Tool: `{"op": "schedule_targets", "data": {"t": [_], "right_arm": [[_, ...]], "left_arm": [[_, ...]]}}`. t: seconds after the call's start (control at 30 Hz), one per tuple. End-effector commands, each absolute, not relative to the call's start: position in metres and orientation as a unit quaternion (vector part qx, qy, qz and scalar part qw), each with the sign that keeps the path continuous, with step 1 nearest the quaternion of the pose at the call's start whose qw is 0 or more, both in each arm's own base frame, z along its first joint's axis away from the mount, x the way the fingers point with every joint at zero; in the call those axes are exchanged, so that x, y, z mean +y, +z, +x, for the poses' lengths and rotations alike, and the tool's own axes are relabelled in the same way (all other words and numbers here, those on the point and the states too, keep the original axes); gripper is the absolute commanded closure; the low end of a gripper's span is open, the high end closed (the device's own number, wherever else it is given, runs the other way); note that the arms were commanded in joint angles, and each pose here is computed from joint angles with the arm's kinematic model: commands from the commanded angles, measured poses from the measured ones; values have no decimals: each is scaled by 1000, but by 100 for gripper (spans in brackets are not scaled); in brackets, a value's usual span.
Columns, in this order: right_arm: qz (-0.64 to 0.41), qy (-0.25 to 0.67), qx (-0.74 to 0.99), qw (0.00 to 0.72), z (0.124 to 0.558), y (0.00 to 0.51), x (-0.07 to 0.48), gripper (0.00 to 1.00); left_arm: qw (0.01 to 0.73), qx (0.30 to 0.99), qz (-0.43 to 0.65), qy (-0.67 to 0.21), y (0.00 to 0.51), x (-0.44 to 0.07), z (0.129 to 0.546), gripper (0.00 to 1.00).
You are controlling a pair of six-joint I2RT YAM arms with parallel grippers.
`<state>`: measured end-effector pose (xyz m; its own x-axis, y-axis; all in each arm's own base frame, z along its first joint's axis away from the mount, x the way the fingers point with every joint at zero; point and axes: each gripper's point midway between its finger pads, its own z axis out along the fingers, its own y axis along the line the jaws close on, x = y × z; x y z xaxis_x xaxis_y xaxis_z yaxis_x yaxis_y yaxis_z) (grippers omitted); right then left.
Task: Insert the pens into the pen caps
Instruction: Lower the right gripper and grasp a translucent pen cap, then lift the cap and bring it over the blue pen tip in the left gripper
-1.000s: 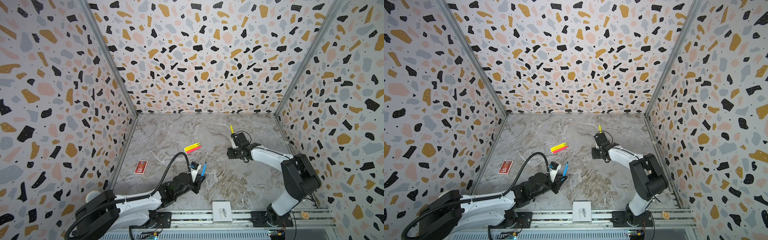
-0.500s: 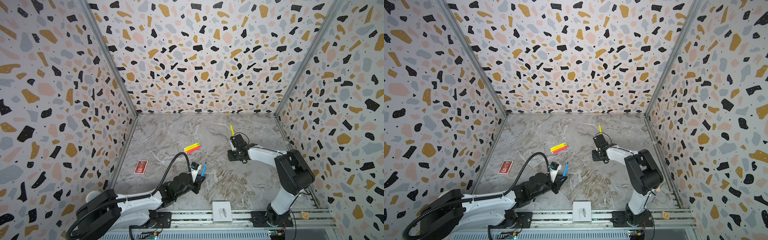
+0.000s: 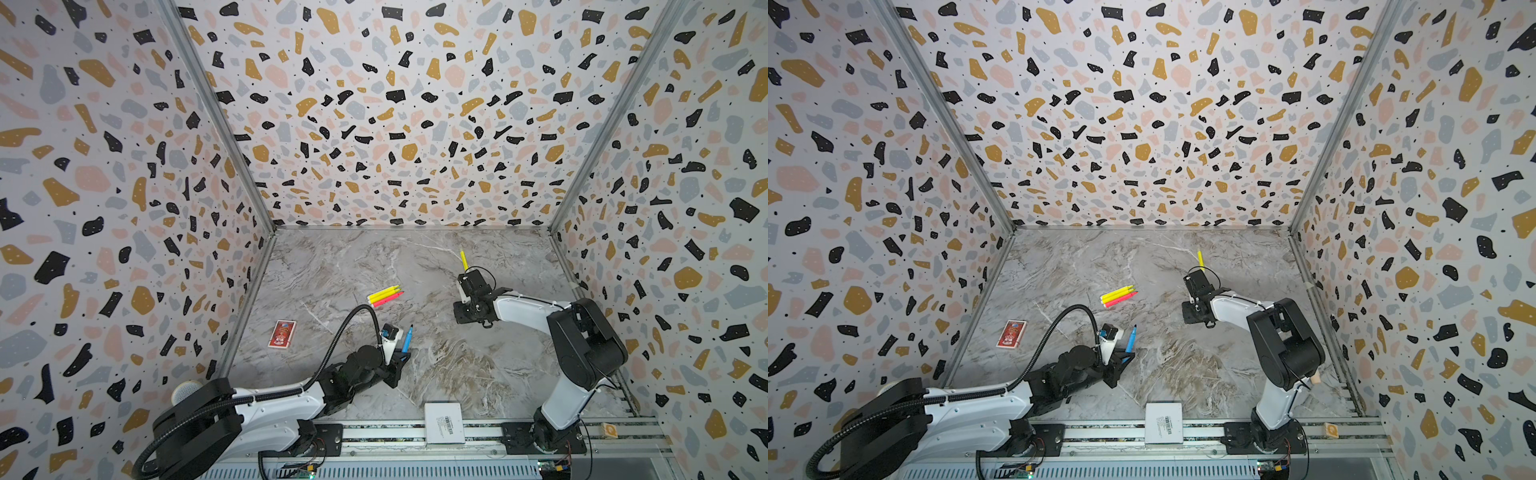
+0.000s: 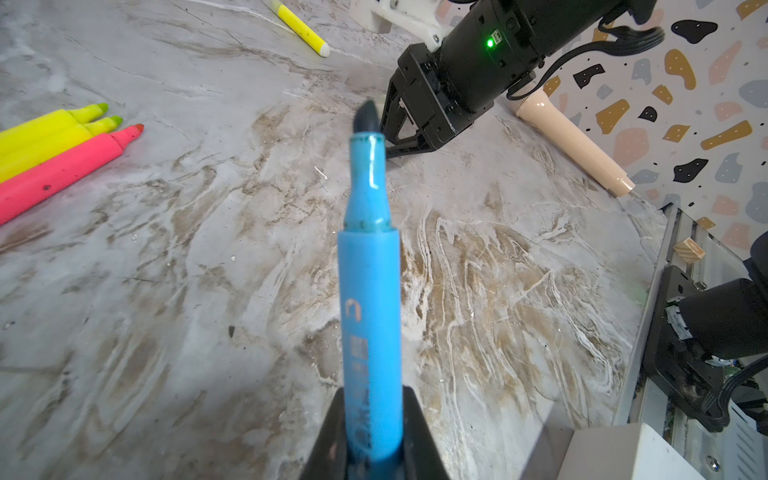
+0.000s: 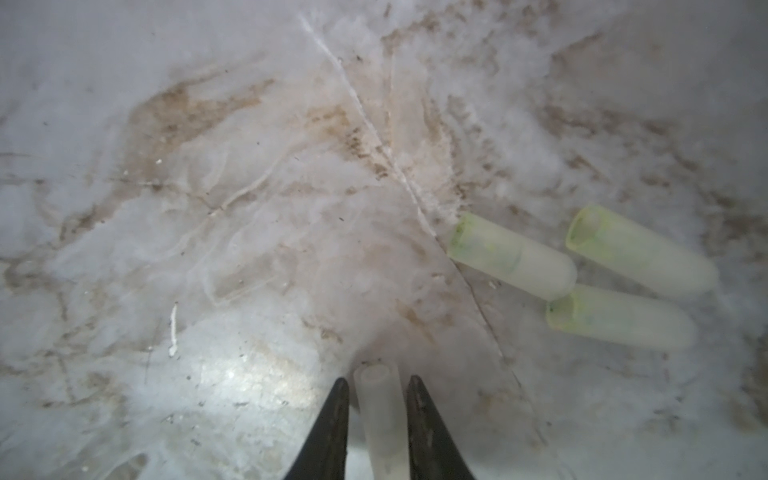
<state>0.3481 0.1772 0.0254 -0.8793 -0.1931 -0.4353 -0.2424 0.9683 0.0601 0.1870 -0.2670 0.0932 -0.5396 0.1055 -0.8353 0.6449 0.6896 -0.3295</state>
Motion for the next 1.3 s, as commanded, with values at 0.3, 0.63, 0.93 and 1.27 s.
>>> {"op": "schedule_targets", "data": {"t": [0.3,0.63,0.93,1.27], "right_arm": [[-130,34,970,203,337,20,175,91],[-169,251,899,318,328,122,236,92],[-185,444,780,401,291,224,261,92],[-186,560,671,449,256,285,262,92]], "left_arm": [[441,802,225,-333,110,-268,190,100],[461,786,221,-348,137,-270,191,100],[474,759,205,-397,163,-276,187,100],[484,726,191,-449,186,-289,178,100]]}}
